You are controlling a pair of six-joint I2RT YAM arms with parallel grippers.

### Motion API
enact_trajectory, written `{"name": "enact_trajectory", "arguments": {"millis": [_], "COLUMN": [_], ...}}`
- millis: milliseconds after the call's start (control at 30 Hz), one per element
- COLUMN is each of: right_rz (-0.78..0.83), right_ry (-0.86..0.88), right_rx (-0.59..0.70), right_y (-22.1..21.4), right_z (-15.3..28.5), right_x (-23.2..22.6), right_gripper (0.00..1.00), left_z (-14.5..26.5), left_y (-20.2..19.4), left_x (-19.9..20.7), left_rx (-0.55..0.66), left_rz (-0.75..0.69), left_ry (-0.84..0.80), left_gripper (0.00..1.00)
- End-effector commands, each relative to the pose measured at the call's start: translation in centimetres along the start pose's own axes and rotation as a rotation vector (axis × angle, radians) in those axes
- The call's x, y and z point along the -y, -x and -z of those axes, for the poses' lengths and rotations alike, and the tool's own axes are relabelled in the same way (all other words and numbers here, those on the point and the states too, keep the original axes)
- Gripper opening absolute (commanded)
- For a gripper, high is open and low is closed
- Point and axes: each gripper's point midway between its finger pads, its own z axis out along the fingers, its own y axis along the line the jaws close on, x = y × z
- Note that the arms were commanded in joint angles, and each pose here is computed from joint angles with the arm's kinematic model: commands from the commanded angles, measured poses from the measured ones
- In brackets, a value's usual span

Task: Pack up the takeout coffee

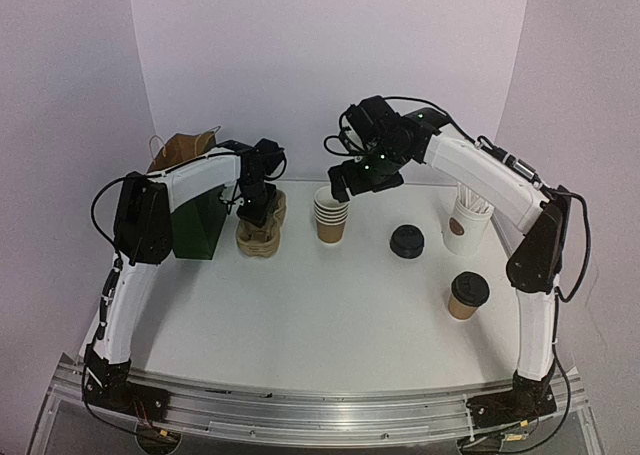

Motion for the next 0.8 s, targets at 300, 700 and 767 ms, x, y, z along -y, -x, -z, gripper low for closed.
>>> {"name": "enact_trajectory", "arguments": {"millis": [300, 700, 767], "right_rz": [-0.039, -0.049, -0.049], "right_ry": [0.023, 0.027, 0.029], "right_rx": [0.036, 0.032, 0.033], "right_y": [0.9, 0.9, 0.9], "right_z": [2.2, 2.1, 2.1], "right_x": [0.1, 0.0, -0.1], "right_gripper": [0.98, 0.98, 0.98], "left_z": [-1.0, -1.1, -1.4], "left_y": [0.5, 0.7, 0.7], "left_x": [0.6, 0.5, 0.4], "left_rx": [-0.011, -0.011, -0.011], "left_rz": [-0.002, -0.007, -0.007], "left_ry": [-0.018, -0.013, -0.010], "left_gripper": [0.36, 0.27, 0.25]}}
